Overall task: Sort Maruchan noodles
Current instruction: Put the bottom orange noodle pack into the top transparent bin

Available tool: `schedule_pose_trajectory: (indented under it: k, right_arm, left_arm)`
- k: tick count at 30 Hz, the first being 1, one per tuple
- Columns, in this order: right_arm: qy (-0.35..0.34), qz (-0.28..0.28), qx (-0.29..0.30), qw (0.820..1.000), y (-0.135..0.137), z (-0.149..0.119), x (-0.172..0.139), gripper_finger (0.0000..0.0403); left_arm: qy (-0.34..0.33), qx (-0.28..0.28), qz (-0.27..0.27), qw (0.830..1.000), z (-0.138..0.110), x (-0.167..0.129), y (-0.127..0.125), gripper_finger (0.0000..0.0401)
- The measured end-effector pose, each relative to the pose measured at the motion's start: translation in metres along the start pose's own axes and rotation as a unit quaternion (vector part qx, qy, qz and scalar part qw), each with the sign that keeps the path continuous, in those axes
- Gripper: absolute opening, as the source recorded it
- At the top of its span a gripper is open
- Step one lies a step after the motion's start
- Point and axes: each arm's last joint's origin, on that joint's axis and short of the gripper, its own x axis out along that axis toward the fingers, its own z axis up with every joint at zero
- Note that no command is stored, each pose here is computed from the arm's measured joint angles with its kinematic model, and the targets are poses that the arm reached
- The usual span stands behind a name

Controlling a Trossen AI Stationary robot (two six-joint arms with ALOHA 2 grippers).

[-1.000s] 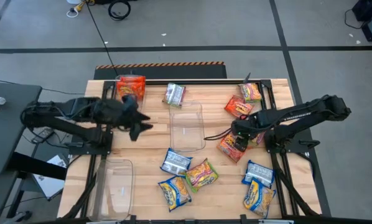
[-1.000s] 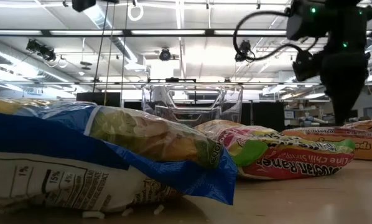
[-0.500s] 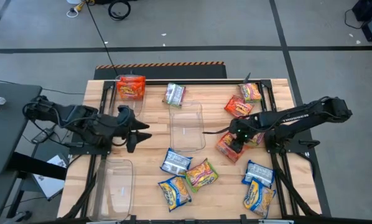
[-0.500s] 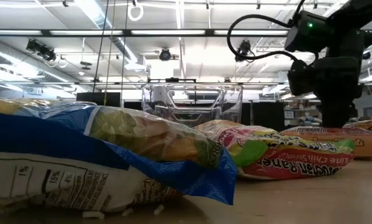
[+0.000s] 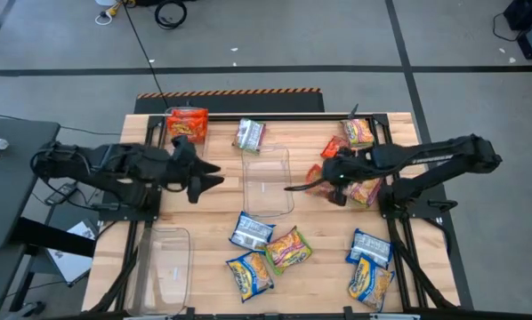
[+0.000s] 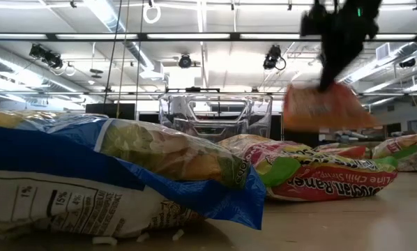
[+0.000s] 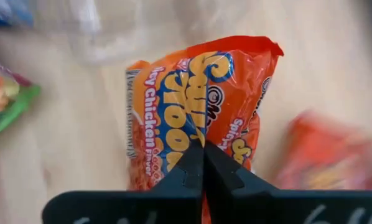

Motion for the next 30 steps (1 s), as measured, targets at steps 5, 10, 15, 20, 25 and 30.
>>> schedule_pose_trajectory:
  k: [5,10,15,20,25,30]
  right_arm:
    - [-0.085,-0.093,-0.155,0.980,0.009,0.031,-0.054,0.0005]
    - [-0.116,-0.174,-0.293,0.933,0.027,0.068,-0.079,0.0003]
    - [-0.109,-0.203,-0.343,0.910,0.045,0.116,-0.074,0.0002]
    - [-0.089,-0.208,-0.368,0.902,0.059,0.146,-0.052,0.0002]
    - [-0.069,-0.207,-0.427,0.878,0.072,0.157,-0.026,0.0004]
    - [-0.076,-0.201,-0.452,0.866,0.081,0.164,-0.012,0.0005]
  left_arm:
    - [-0.004,0.039,-0.070,0.997,0.018,0.018,0.004,0.0246]
    - [-0.019,0.070,-0.164,0.984,0.033,0.042,0.004,0.0279]
    - [-0.051,0.143,-0.124,0.981,0.040,0.063,0.014,0.0314]
    - [-0.074,0.234,-0.040,0.969,0.040,0.074,0.021,0.0317]
    - [-0.038,0.233,-0.020,0.972,0.034,0.086,0.028,0.0316]
    - [0.007,0.261,0.007,0.965,0.024,0.103,0.037,0.0316]
